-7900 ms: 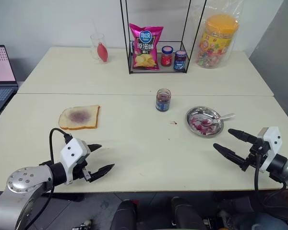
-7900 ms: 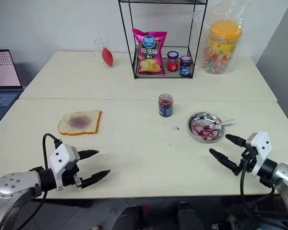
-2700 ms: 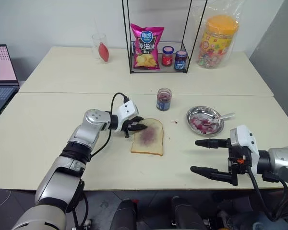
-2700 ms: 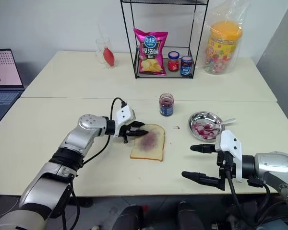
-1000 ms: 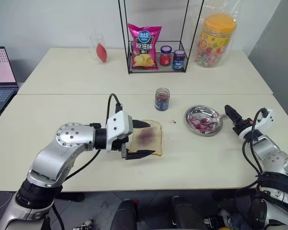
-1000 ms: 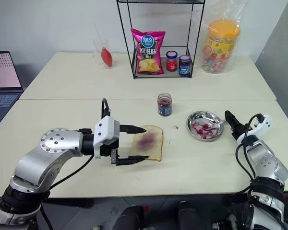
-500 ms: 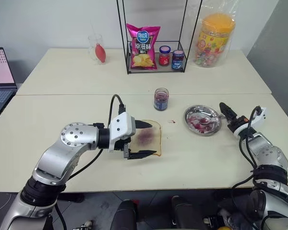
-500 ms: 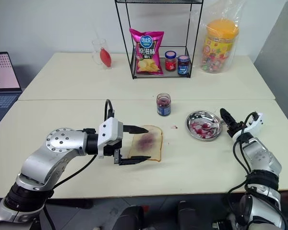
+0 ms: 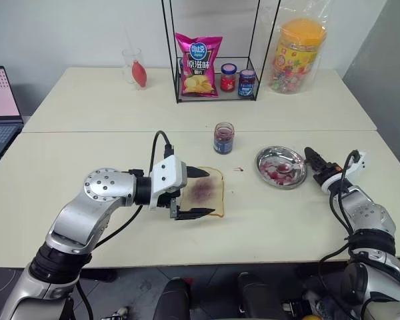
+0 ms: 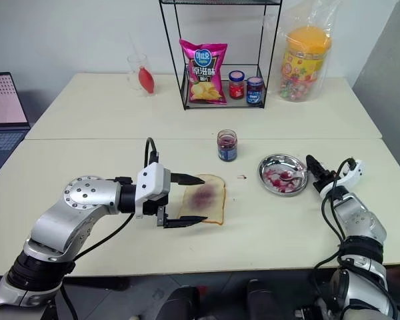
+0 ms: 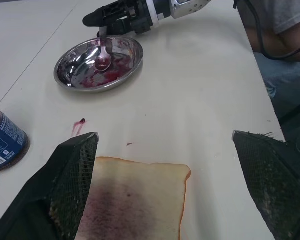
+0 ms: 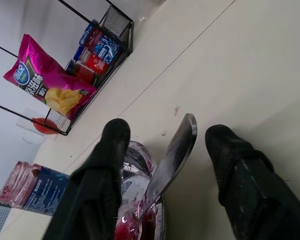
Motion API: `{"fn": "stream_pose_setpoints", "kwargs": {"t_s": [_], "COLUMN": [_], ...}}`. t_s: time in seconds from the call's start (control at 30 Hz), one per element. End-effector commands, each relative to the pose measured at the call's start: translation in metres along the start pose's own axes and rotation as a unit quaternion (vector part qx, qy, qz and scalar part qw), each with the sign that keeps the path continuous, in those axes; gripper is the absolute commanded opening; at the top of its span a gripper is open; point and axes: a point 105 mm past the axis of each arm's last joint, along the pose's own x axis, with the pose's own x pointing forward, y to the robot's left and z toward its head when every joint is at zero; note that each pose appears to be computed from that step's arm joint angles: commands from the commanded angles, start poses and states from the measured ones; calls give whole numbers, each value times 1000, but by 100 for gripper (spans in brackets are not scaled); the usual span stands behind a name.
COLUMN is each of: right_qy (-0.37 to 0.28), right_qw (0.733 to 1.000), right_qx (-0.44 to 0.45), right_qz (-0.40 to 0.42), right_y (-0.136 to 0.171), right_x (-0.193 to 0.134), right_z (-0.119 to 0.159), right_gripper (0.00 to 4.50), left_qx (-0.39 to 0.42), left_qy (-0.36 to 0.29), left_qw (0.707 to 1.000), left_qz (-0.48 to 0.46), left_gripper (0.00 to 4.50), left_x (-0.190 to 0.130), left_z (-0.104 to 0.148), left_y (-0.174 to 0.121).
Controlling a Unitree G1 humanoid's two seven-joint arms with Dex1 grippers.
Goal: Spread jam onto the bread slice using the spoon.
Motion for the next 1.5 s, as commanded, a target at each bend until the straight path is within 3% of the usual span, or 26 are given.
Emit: {"fn": "stream_pose_setpoints", "kwargs": {"t_s": [0.03, 0.3, 0.5, 0.73, 0.87, 1.0, 1.1, 1.27, 1.5], "right_qy": [-24, -23, -17, 10, -55, -57, -56, -50, -17], "right_qw": [999, 999, 998, 980, 951, 918, 906, 885, 860], "right_qx": [-7, -4, -18, -138, -215, -283, -302, -352, -404], "right_qz": [28, 41, 64, 141, 214, 271, 291, 301, 313], "right_y": [12, 16, 27, 86, 165, 234, 260, 280, 272], "right_x": [5, 3, -5, -21, -17, 16, 33, 62, 85], "right_z": [16, 17, 20, 26, 58, 53, 45, 25, -11], "right_gripper": [162, 1, 1, 1, 1, 1, 1, 1, 1], "left_qx": [22, 20, 14, -29, -74, -98, -102, -108, -104], "left_qy": [-3, 0, 0, -3, 3, -29, -43, -48, -47], "left_qw": [1000, 1000, 999, 993, 977, 960, 954, 946, 946], "left_qz": [2, 12, 31, 118, 202, 260, 279, 302, 302], "left_gripper": [450, 450, 450, 450, 450, 450, 450, 450, 450], "left_x": [-1, -3, -7, -28, -53, -57, -55, -52, -43], "left_z": [5, 2, 0, -7, -17, -10, -5, -2, -2], "left_y": [2, 5, 9, 24, 35, 47, 51, 56, 55]}}
